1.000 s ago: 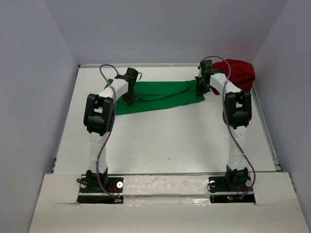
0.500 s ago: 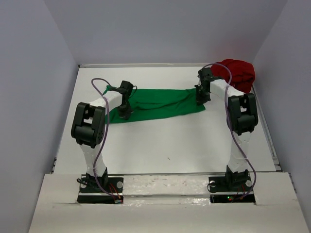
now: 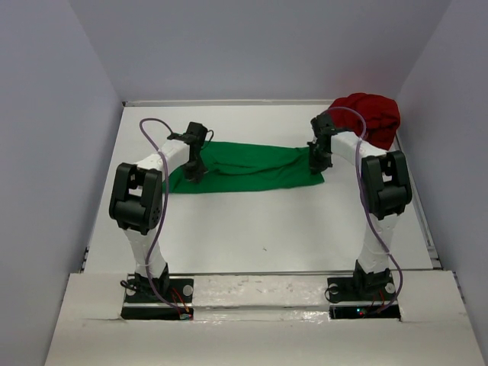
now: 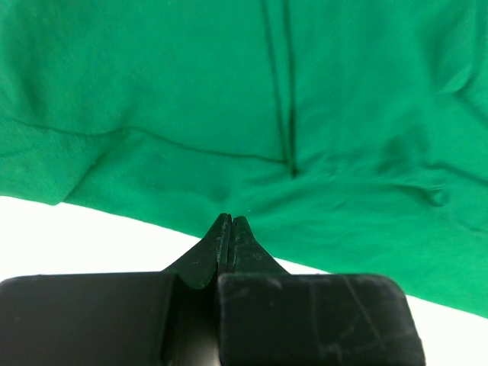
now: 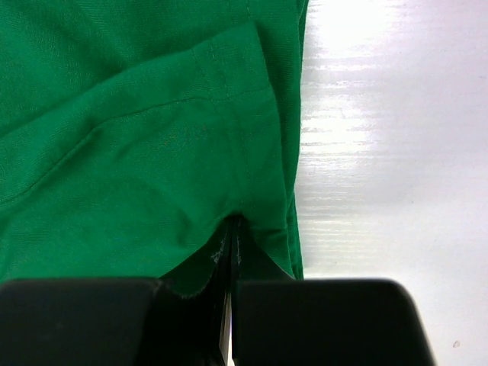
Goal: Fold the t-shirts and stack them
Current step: Fold the tshirt
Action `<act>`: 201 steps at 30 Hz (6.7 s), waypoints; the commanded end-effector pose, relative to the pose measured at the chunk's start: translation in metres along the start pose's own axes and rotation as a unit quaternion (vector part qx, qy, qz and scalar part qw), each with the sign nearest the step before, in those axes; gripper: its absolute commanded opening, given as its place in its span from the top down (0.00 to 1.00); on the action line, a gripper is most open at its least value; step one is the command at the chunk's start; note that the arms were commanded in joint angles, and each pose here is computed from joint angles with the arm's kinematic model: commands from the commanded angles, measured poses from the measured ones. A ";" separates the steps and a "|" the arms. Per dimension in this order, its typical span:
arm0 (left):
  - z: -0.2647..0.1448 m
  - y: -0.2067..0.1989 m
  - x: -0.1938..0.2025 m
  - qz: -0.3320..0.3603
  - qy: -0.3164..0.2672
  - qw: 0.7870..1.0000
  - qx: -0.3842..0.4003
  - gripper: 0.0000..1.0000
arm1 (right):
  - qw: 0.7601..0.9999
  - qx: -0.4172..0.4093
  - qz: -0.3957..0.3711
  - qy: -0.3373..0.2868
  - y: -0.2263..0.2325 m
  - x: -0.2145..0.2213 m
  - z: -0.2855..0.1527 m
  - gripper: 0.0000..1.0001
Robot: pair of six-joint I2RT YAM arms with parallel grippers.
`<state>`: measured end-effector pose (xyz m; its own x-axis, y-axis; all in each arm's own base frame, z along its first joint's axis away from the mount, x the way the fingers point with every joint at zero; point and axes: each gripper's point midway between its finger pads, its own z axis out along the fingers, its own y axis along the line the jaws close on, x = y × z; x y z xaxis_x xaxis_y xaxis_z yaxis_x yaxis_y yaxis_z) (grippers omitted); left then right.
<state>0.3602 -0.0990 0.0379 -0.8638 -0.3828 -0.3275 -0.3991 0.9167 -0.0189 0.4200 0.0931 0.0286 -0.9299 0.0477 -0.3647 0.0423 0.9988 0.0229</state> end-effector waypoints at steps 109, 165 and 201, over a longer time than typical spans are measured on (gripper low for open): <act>-0.018 -0.083 -0.107 0.099 -0.098 0.987 0.083 1.00 | 0.997 0.002 -0.035 -0.068 0.023 -0.029 -0.050 1.00; -0.008 -0.101 -0.114 0.144 -0.111 0.981 0.061 0.14 | 0.997 0.032 -0.031 -0.069 -0.009 -0.090 -0.012 0.56; 0.005 -0.106 -0.108 0.149 -0.094 0.982 0.065 0.14 | 0.998 0.013 -0.037 -0.044 0.002 -0.076 0.001 0.74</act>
<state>0.4930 -0.1498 0.0510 -0.8740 -0.0877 -0.4779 -0.1009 0.9949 0.0019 0.4848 0.0854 0.0497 -0.9038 -0.0225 -0.4273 -0.0050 0.9991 -0.0421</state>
